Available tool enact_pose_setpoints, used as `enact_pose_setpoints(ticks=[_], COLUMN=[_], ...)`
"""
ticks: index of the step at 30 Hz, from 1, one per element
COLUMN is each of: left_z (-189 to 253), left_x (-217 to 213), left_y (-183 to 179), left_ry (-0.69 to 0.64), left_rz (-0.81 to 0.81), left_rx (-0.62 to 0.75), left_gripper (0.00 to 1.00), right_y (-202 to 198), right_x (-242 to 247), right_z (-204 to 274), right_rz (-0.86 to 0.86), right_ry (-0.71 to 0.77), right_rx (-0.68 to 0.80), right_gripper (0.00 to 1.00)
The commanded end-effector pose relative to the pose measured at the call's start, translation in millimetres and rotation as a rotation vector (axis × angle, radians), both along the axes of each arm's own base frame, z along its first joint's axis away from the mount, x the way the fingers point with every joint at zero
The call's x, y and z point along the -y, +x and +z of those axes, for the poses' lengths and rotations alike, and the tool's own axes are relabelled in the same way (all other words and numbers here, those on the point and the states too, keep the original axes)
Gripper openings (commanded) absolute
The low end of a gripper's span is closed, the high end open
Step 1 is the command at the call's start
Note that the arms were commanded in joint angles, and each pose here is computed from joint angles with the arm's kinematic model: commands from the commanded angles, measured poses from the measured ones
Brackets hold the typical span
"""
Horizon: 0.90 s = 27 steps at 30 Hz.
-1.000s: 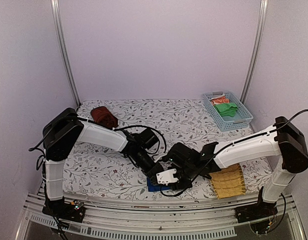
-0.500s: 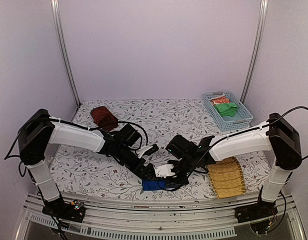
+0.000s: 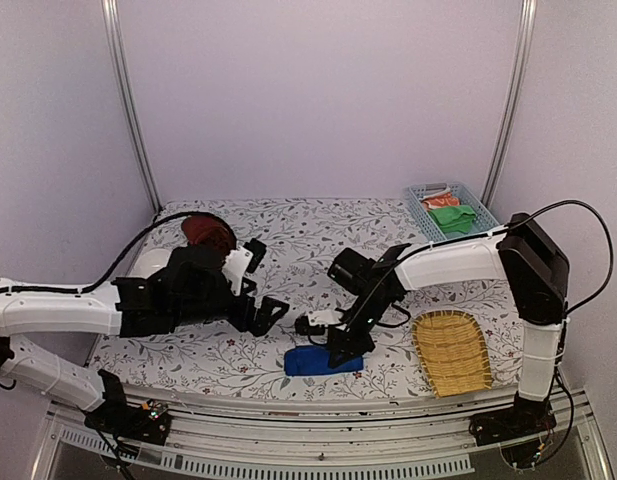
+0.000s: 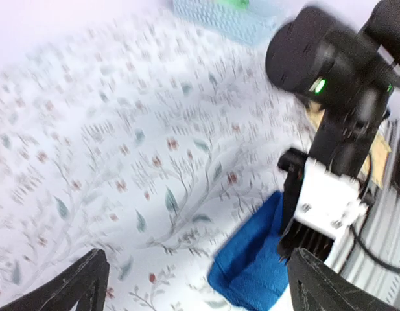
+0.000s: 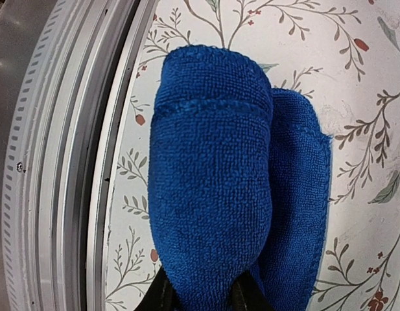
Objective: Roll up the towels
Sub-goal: Roll the towel at the center of the board.
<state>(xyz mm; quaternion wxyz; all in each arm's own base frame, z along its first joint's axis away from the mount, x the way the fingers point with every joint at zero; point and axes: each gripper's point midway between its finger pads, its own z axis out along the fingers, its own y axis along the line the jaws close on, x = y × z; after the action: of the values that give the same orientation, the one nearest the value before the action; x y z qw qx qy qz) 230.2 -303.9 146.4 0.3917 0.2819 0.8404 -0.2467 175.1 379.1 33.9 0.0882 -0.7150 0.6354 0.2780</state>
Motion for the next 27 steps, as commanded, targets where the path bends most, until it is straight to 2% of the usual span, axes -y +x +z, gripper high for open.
enact_pose_setpoints(ticks=[1,2,3,5,7,9,13,22,27], left_z=[64,72,80,93,92,78,35,-23,-46], left_x=[-68,-76,-75,-57,-31,-22,-9,50,69], left_y=[43,46,45,29,-2,-22,-45,-81,-84], left_ry=[-0.044,-0.078,-0.098,-0.145,-0.185,-0.192,-0.078,0.215,0.314], left_rz=[0.487,0.516,0.476,0.289,0.036,-0.034,-0.095,-0.445,-0.530], left_rx=[0.365,0.390,0.421,0.485,0.511,0.478,0.428,0.454,0.468], left_gripper=[0.99,0.99,0.97,0.88,0.76,0.71,0.73,0.79,0.78], right_y=[-21,-21,-19,-17,-10,-3,2,0,0], right_x=[38,39,38,39,37,38,39,38,38], right_z=[-44,-47,-48,-52,-51,-50,-48,-61,-64], right_rz=[-0.003,-0.008,-0.014,-0.028,-0.047,-0.068,-0.087,-0.083,-0.086], right_ry=[-0.224,-0.238,-0.248,-0.269,-0.265,-0.260,-0.266,-0.284,-0.284], right_rx=[-0.184,-0.212,-0.239,-0.288,-0.316,-0.343,-0.412,-0.480,-0.493], right_gripper=[0.14,0.14,0.14,0.14,0.14,0.14,0.14,0.15,0.16])
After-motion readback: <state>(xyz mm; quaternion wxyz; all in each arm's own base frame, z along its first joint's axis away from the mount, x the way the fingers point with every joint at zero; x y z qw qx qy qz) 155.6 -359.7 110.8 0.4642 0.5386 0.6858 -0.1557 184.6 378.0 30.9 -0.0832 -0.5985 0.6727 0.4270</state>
